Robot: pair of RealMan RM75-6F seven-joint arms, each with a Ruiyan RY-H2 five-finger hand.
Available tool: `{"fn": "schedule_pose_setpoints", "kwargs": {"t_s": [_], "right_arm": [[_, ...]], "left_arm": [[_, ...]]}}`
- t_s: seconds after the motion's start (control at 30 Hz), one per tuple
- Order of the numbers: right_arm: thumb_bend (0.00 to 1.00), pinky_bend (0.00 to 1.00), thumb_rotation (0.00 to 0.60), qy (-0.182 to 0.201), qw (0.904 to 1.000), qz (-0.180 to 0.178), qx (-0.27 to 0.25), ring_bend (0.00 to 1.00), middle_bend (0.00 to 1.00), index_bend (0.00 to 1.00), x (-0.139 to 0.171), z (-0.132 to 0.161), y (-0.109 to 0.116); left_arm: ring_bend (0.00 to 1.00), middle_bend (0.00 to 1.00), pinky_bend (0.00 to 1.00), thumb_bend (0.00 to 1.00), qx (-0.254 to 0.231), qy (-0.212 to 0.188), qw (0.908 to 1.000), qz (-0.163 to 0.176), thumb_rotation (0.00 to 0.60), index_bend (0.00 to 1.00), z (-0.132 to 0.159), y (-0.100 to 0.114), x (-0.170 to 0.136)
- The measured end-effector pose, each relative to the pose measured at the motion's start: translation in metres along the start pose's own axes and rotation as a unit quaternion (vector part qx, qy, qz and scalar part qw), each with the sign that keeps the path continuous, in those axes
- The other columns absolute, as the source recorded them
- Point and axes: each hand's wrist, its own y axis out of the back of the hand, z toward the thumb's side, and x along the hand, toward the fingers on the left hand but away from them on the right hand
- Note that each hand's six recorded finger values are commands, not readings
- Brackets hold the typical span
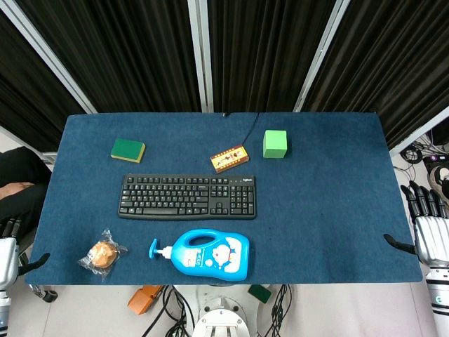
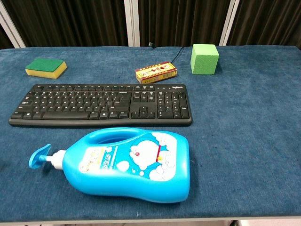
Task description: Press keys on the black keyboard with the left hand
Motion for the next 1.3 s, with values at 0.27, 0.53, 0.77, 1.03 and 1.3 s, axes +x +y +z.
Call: {"fn": "schedule_pose_setpoints", "kwargs": {"t_s": [0.27,0.53,0.77,1.03,1.3], "right_arm": [[0.15,0.0,0.6,0.0,1.0,-0.002,0.002,0.0,0.0,0.0,0.001,0.001,0.002],[0.15,0.0,0.6,0.0,1.0,-0.001,-0.003,0.0,0.0,0.0,0.004,0.0,0.001],[0.15,0.0,0.6,0.001,1.0,0.001,-0.004,0.0,0.0,0.0,0.005,0.002,-0.001],[0.15,0.0,0.6,-0.005,1.0,0.005,-0.002,0.0,0.0,0.0,0.005,0.0,-0.002],[0.15,0.0,0.6,-0.008,0.9999,0.008,-0.001,0.0,0.0,0.0,0.003,0.0,-0.003]], "left_arm": [[0.15,0.18,0.03,0.11,0.01,-0.047,0.9988,-0.005,0.6,0.14,0.021,0.002,0.016],[0.44,0.46,0.48,0.12,0.017,-0.136,0.9905,-0.012,0.6,0.14,0.069,0.004,0.052],[0.81,0.88,0.77,0.31,0.015,-0.222,0.973,-0.059,0.6,0.21,0.13,-0.011,0.09],[0.95,1.0,0.87,0.53,0.018,-0.264,0.9525,-0.151,0.6,0.25,0.196,-0.045,0.132],[0.95,1.0,0.87,0.56,0.025,-0.275,0.94,-0.201,0.6,0.25,0.244,-0.071,0.153]]}}
